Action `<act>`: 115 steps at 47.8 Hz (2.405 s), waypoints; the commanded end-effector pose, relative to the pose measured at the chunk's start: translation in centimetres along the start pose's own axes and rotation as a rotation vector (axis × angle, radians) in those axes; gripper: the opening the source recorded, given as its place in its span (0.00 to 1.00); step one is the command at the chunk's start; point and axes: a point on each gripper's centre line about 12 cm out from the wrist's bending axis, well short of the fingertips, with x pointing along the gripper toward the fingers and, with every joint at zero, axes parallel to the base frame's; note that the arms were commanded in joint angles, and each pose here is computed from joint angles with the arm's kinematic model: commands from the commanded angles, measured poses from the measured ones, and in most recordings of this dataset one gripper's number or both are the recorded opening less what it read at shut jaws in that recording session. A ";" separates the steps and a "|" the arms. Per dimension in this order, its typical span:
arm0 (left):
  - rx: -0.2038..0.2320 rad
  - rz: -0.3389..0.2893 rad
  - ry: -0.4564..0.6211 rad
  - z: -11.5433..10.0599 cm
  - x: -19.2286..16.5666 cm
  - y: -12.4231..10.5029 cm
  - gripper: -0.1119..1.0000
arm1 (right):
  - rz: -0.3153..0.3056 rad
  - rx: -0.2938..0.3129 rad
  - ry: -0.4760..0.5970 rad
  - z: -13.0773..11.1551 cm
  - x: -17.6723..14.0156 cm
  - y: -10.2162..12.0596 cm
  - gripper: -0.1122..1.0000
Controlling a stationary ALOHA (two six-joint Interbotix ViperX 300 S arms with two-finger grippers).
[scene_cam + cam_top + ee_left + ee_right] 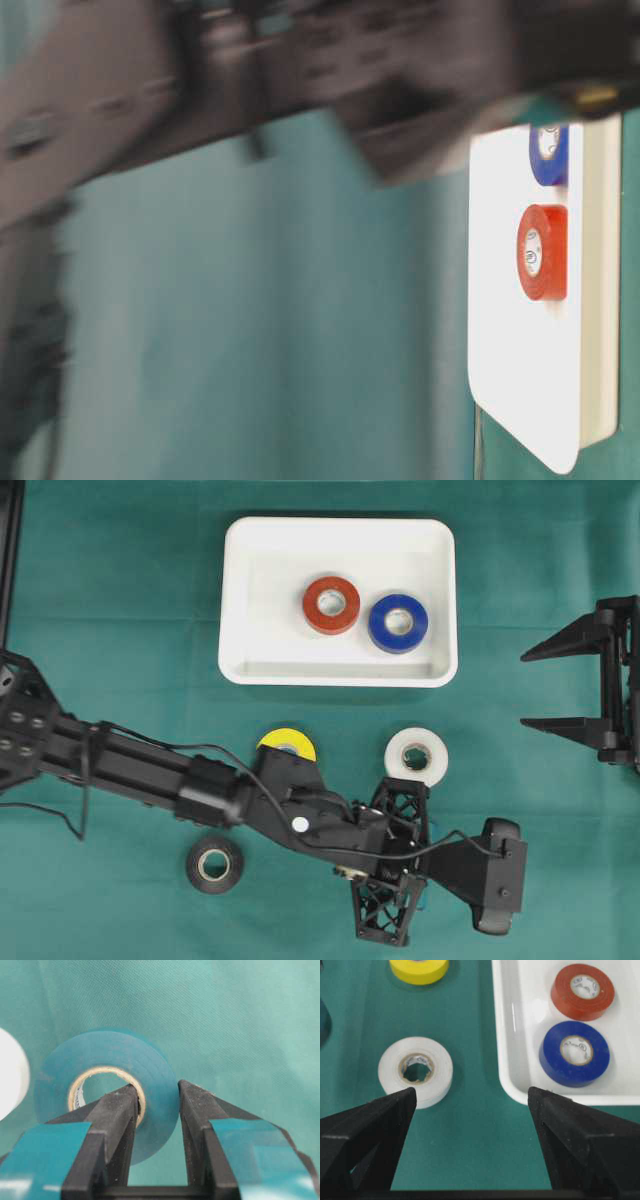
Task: Pick up the tape from a random location and place it into the white case.
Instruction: 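Lower the left gripper and pinch the teal roll's rim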
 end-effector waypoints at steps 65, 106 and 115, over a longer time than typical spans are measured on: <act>0.012 0.005 -0.133 3.4 -15.6 -0.5 0.27 | 0.003 0.001 -0.026 0.9 -0.2 0.1 0.89; 0.029 -0.006 -0.113 2.1 -16.2 -1.6 0.27 | 0.003 0.000 -0.026 0.9 -0.2 0.1 0.89; 0.037 -0.009 -0.089 0.4 -16.5 -2.0 0.27 | 0.004 0.003 -0.029 0.9 -0.2 0.1 0.89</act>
